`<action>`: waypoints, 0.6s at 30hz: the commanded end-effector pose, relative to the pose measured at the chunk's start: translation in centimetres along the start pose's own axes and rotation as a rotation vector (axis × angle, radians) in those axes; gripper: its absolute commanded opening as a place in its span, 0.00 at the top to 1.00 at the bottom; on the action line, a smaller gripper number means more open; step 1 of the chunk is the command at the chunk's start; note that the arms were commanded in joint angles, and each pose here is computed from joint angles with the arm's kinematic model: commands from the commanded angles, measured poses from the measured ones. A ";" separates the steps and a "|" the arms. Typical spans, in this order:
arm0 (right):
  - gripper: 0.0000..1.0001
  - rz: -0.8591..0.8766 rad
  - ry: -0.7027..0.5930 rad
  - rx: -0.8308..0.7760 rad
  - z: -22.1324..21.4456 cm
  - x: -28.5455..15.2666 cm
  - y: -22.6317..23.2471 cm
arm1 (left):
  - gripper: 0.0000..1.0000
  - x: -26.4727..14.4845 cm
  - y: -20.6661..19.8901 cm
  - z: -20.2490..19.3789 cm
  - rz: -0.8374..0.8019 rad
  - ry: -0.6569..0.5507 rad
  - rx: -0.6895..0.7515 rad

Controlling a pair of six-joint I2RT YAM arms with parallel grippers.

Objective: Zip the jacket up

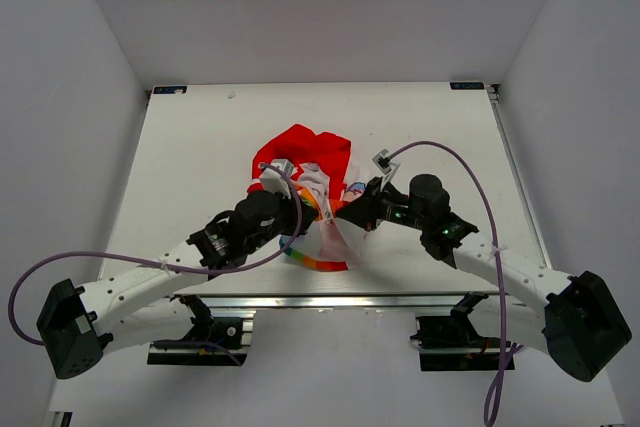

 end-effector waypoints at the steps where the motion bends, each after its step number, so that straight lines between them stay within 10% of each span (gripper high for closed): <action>1: 1.00 0.067 -0.003 -0.028 0.9 0.2 1.2 | 1.00 -0.3 -0.5 0.9 -0.043 -0.045 -0.001; 18: 1.00 0.030 0.035 0.008 -0.1 -0.1 0.4 | 1.00 -0.9 -0.4 1.8 -0.036 -0.096 -0.013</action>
Point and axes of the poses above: each gripper's point midway between its finger pads, its own x axis out along the fingers, its own y axis along the line the jaws close on, z = x × y, the point moved 5 cm from there along -x, back along the fingers, and after that the axes turned 11 degrees about x, right-handed, at the moved point
